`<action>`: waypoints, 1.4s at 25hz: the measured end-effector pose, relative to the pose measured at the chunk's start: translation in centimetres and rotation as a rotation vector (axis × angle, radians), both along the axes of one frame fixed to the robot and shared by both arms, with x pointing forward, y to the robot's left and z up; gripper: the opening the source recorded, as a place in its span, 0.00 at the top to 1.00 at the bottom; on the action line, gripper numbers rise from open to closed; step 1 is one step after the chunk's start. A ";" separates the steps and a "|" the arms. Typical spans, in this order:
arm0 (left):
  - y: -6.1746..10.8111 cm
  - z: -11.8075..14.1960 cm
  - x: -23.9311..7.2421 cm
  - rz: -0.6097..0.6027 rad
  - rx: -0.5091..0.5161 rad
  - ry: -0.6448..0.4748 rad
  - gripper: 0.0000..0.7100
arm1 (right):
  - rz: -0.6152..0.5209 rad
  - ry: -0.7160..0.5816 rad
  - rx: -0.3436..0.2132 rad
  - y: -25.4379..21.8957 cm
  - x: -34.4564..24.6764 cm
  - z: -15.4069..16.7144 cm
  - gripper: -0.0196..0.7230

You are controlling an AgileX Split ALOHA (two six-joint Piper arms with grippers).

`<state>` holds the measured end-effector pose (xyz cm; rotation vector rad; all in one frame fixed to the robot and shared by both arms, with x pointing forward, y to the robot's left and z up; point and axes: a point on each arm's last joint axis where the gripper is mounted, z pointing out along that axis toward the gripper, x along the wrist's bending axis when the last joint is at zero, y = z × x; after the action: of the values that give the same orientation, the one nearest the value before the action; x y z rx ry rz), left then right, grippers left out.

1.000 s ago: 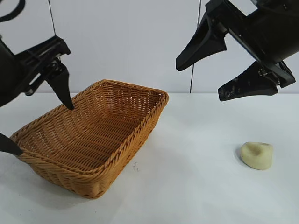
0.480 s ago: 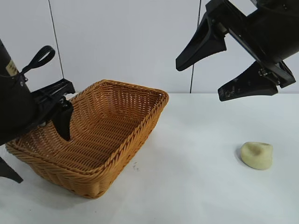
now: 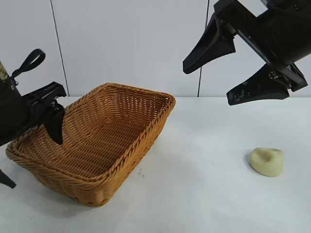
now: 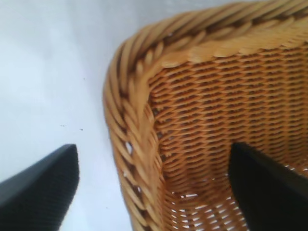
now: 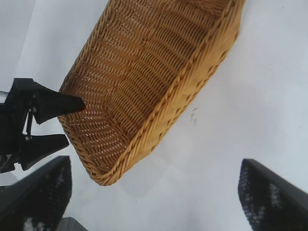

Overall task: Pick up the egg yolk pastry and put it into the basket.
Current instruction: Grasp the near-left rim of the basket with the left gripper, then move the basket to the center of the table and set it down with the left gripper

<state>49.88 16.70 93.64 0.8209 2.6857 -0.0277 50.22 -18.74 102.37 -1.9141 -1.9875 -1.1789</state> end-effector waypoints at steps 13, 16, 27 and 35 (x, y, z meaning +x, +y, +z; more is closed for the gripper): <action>-0.8 -4.2 1.0 -0.009 -0.011 0.032 0.19 | 0.000 0.000 0.000 0.0 0.0 0.0 0.07; -0.8 -4.2 0.9 -0.009 -0.007 0.039 0.39 | 0.002 0.002 0.001 0.0 0.0 0.0 0.07; -0.7 -3.9 1.0 -0.005 -0.006 0.058 0.87 | 0.003 0.003 0.001 0.0 0.0 0.0 0.07; 0.8 -0.4 3.2 -0.142 -0.019 0.040 0.88 | 0.003 0.003 0.000 0.0 0.0 0.0 0.07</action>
<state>53.11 17.45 93.21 1.0136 2.6547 -0.1042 50.18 -18.73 102.36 -1.9103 -1.9885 -1.1752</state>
